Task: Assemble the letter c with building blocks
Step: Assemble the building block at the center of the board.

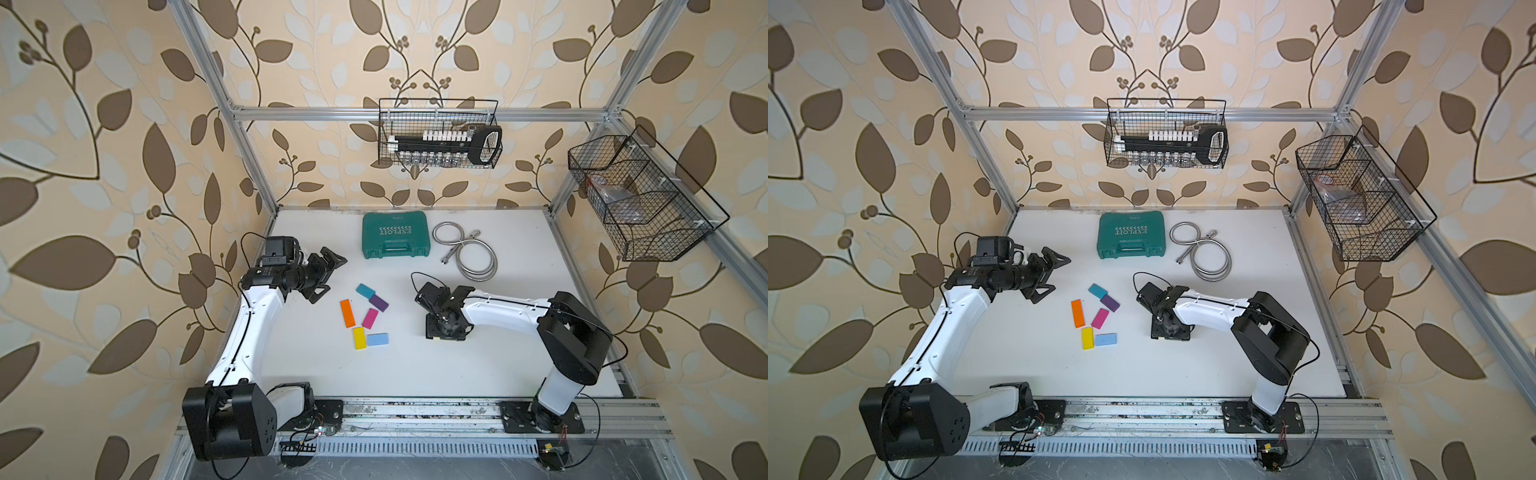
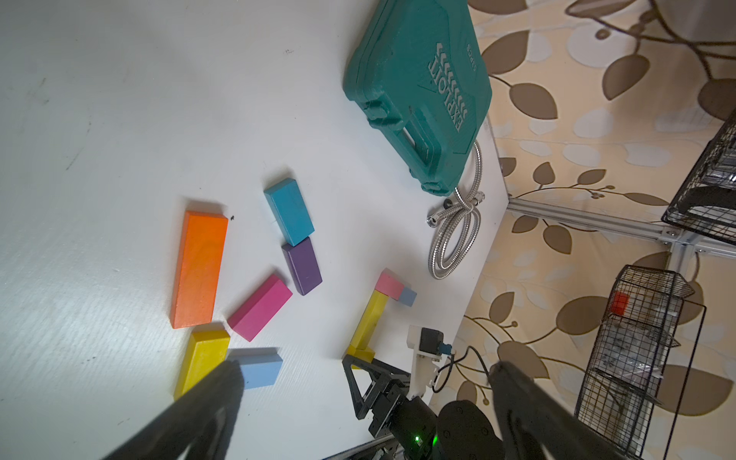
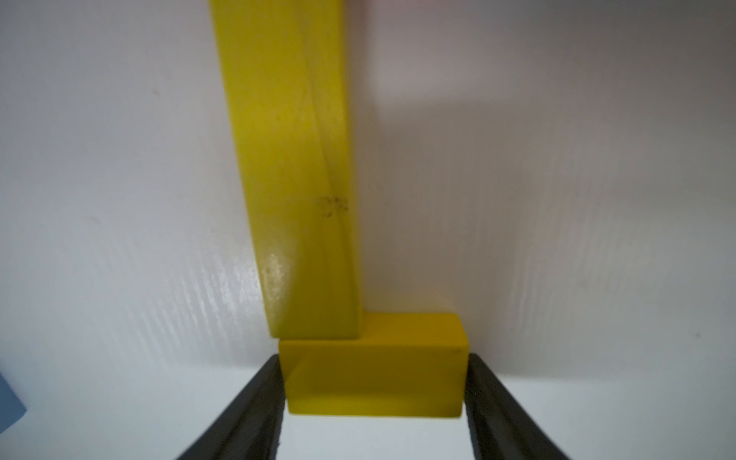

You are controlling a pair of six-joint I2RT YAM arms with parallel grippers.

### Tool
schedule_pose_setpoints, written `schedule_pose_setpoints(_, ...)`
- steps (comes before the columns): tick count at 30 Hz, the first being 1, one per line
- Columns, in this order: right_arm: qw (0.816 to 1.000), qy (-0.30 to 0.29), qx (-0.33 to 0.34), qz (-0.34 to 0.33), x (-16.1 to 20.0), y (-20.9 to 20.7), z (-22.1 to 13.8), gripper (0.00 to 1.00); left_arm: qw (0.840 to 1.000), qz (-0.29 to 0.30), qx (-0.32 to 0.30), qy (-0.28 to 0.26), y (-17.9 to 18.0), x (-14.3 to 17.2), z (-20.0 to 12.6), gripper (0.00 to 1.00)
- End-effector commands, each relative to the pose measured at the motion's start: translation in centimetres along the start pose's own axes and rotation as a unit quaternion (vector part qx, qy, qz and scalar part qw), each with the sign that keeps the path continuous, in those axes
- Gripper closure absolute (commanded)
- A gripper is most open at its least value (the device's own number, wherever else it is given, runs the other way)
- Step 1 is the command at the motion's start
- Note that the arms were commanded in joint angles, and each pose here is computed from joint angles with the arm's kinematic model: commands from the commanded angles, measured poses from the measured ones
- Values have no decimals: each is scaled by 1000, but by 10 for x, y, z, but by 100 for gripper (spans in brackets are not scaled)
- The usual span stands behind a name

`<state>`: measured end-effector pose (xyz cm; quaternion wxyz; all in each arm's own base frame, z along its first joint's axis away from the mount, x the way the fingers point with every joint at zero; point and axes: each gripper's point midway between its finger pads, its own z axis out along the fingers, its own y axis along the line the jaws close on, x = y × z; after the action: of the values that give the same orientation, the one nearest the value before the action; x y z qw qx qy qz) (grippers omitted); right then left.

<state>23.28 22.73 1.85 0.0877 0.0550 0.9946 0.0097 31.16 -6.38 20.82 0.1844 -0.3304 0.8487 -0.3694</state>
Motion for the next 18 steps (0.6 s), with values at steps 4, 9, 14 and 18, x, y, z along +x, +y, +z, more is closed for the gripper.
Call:
schedule_pose_setpoints(4, 999, -29, -14, -2, -10, 0, -17, 20, 1000, 13, 13, -8, -8, -4, -5, 1)
schedule_pose_setpoints(9, 996, -71, -48, -29, -14, 9, -65, 19, 1000, 17, 12, -12, -10, -6, -6, 1)
schedule_pose_setpoints(14, 985, -99, -101, -97, -14, 40, -111, 20, 999, 32, -17, -40, -8, -19, -12, 1)
schedule_pose_setpoints(18, 982, -86, -103, -134, -7, 80, -117, 20, 997, 25, -40, -59, 1, -35, -13, 1)
